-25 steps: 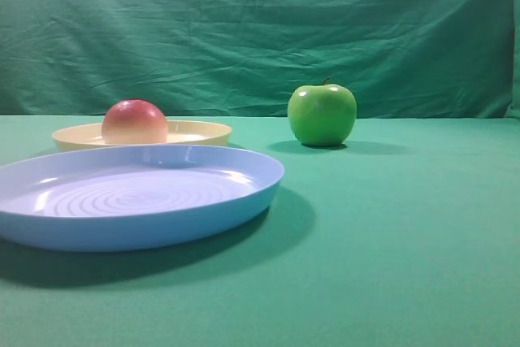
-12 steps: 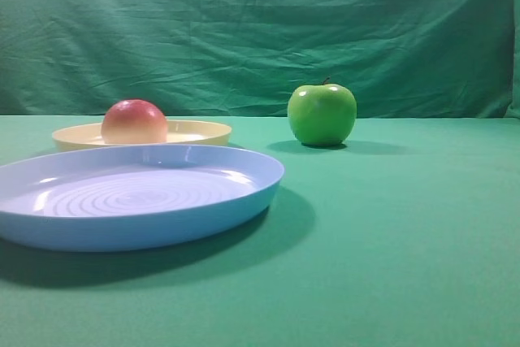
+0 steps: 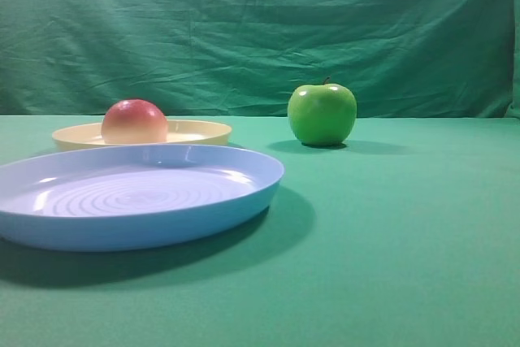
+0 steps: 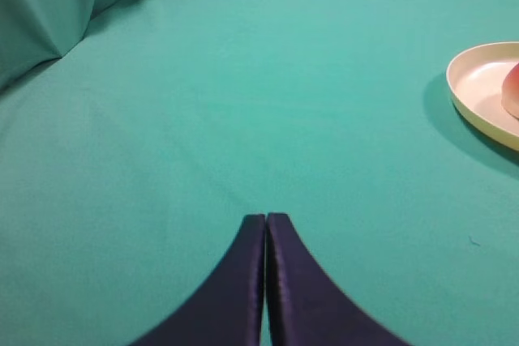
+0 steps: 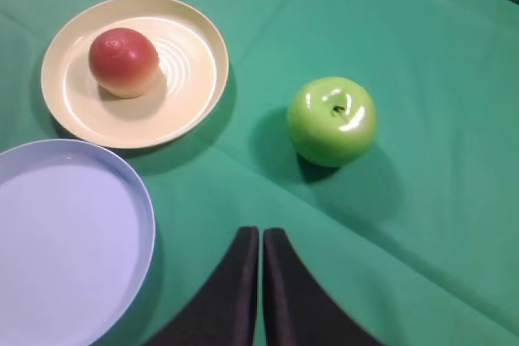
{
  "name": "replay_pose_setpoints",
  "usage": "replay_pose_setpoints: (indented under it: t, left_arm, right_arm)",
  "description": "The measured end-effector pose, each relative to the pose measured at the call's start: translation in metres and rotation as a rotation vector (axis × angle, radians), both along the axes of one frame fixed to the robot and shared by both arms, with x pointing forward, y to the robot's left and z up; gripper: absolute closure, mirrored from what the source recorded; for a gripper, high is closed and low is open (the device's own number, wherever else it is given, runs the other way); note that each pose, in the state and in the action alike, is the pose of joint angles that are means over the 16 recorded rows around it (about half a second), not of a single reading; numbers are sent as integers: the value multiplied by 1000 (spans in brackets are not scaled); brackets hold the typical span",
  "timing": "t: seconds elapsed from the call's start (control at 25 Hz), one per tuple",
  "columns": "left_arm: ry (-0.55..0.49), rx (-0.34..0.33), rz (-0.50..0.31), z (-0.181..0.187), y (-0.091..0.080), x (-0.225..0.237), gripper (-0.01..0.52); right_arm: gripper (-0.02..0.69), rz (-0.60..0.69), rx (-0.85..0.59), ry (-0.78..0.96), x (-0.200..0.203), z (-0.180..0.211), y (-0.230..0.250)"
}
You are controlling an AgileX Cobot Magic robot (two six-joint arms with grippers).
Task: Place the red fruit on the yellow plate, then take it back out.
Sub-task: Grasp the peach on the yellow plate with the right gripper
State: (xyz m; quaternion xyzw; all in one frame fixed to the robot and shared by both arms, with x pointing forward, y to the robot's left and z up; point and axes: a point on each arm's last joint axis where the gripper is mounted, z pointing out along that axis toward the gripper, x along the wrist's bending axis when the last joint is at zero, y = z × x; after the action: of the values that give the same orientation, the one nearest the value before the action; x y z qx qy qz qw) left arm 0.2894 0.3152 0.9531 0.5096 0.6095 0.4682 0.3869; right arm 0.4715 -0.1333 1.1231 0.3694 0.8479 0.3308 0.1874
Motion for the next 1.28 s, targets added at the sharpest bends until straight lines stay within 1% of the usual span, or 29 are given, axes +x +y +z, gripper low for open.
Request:
replay_pose_setpoints:
  t: [0.24,0.48,0.56,0.64,0.76,1.12,1.2,1.28]
  left_arm:
    - [0,0,0,0,0,0,514]
    - [0,0,0,0,0,0,514]
    - [0,0,0,0,0,0,514]
    - [0,0,0,0,0,0,514]
    - [0,0,0,0,0,0,514]
    - [0,0,0,0,0,0,514]
    - [0,0,0,0,0,0,514]
    - [0,0,0,0,0,0,514]
  right_arm:
    - [665,119,-29,77,42,-11,50]
    - [660,242,-10,128,84,-35,96]
    - [644,277,4,137,96,-45,110]
    - [615,308,20,143,108,-54,122]
    - [534,351,40,144,122,-68,138]
    - [174,439,69,112,140,-103,178]
    - [106,450,71,104,141,-111,185]
    - [52,458,70,95,142,-118,191]
